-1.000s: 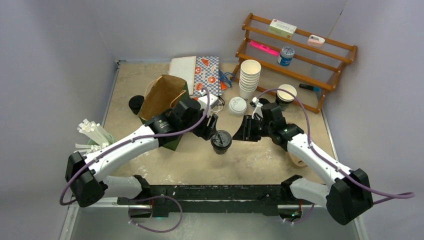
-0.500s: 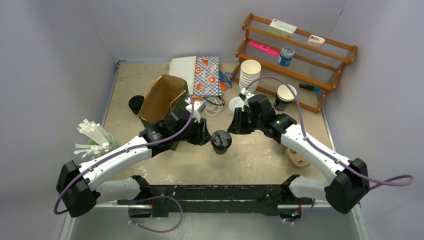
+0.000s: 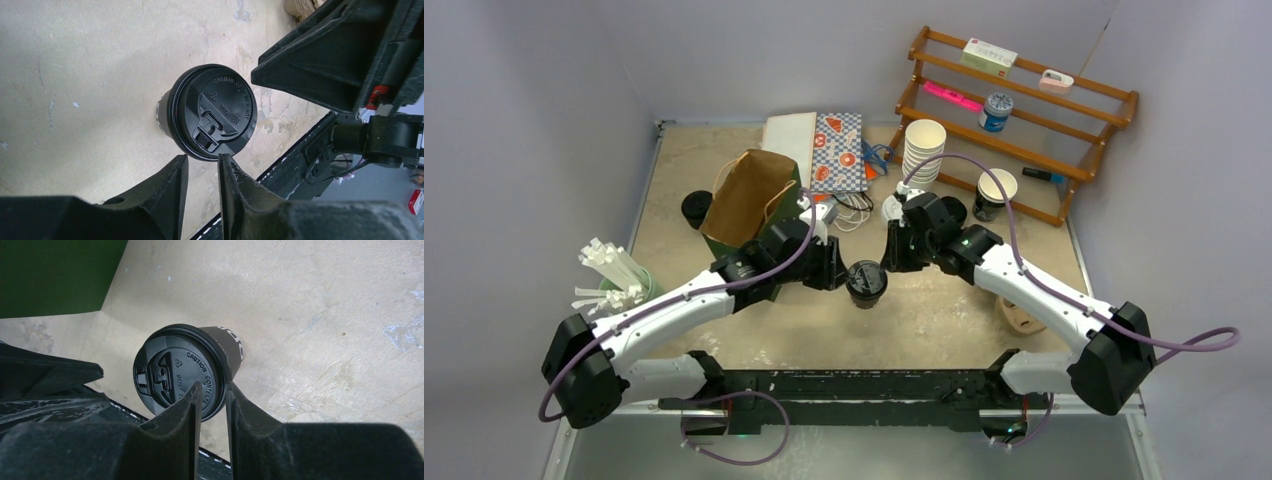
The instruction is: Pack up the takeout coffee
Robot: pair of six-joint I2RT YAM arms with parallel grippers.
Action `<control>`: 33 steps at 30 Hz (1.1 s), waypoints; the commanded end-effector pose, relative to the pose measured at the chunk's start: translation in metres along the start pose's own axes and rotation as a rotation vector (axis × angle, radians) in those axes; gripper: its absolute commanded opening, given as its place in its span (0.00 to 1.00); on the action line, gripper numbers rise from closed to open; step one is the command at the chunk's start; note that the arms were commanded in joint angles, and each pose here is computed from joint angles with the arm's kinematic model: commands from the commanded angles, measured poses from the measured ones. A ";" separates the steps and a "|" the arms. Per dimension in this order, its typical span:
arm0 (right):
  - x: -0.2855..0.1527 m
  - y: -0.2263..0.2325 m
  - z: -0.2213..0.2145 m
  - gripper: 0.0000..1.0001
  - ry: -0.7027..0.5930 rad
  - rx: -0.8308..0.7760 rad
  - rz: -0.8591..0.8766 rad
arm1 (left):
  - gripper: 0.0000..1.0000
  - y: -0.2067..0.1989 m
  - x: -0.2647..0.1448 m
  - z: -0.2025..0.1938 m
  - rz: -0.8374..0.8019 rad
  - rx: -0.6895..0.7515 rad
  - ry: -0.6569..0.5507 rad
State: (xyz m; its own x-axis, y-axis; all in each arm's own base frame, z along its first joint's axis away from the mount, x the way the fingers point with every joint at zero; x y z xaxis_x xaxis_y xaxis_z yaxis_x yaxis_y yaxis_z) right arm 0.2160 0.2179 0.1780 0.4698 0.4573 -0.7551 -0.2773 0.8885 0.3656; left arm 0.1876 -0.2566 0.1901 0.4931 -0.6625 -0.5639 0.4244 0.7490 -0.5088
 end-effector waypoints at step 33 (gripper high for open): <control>0.021 -0.002 -0.032 0.21 0.097 0.002 0.038 | 0.22 0.005 0.037 -0.014 -0.026 -0.008 0.059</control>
State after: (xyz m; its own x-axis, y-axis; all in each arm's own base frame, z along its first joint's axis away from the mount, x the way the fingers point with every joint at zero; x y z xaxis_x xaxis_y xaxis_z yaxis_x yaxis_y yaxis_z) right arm 0.2140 0.2271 0.1586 0.4347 0.4844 -0.7592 -0.2956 0.8731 0.3878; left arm 0.1960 -0.2732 0.1609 0.4413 -0.6647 -0.6029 0.4210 0.7467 -0.5150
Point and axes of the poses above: each gripper's point midway between its finger pads, its own x axis out along the fingers, its own y axis along the line the jaws close on, z = x × y, the point moved 4 cm from there along -x, back along the fingers, and after that the axes turned 1 degree about -x, right-handed, at the moved point
